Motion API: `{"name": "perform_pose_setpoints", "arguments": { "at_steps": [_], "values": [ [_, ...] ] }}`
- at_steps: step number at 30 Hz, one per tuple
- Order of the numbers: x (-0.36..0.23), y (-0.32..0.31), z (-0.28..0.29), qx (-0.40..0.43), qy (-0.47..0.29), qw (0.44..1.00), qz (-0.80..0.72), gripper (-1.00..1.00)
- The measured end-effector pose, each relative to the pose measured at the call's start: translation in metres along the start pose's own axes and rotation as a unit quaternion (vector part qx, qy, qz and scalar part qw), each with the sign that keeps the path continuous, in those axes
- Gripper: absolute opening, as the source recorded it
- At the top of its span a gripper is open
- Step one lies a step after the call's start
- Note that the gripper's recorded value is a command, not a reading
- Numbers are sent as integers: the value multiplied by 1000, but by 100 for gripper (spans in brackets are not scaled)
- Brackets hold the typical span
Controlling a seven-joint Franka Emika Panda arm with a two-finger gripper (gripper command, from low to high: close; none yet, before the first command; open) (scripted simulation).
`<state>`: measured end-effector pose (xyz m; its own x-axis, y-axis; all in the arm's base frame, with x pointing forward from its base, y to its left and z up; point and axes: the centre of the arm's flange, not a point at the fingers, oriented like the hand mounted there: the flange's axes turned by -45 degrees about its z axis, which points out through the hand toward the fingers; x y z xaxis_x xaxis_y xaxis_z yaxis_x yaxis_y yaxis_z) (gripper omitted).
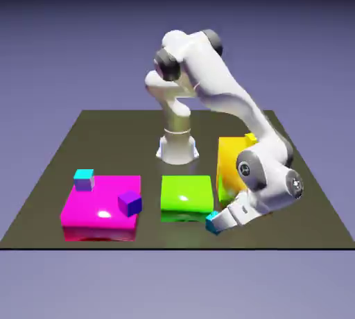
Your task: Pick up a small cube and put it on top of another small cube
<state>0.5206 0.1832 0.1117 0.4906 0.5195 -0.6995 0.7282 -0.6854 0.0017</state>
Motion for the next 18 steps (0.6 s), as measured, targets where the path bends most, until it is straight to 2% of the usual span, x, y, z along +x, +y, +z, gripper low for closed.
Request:
{"name": "perform_pose_setpoints", "arguments": {
  "at_steps": [1, 2, 4, 7, 8, 10, 18],
  "values": [
    [4, -1, 21, 1, 0, 1000, -1, 0],
    [4, -1, 23, 1, 0, 1000, -1, -100],
    [4, -1, 23, 1, 0, 1000, -1, -100],
    [-9, -1, -40, 2, 0, 1000, -1, -100],
    [-10, -15, -43, 13, -2, 999, -30, -100],
    [-40, 31, -59, 36, 17, 999, -5, -100],
    [-131, -99, -186, 37, 10, 999, 22, -100]
  ]
}}
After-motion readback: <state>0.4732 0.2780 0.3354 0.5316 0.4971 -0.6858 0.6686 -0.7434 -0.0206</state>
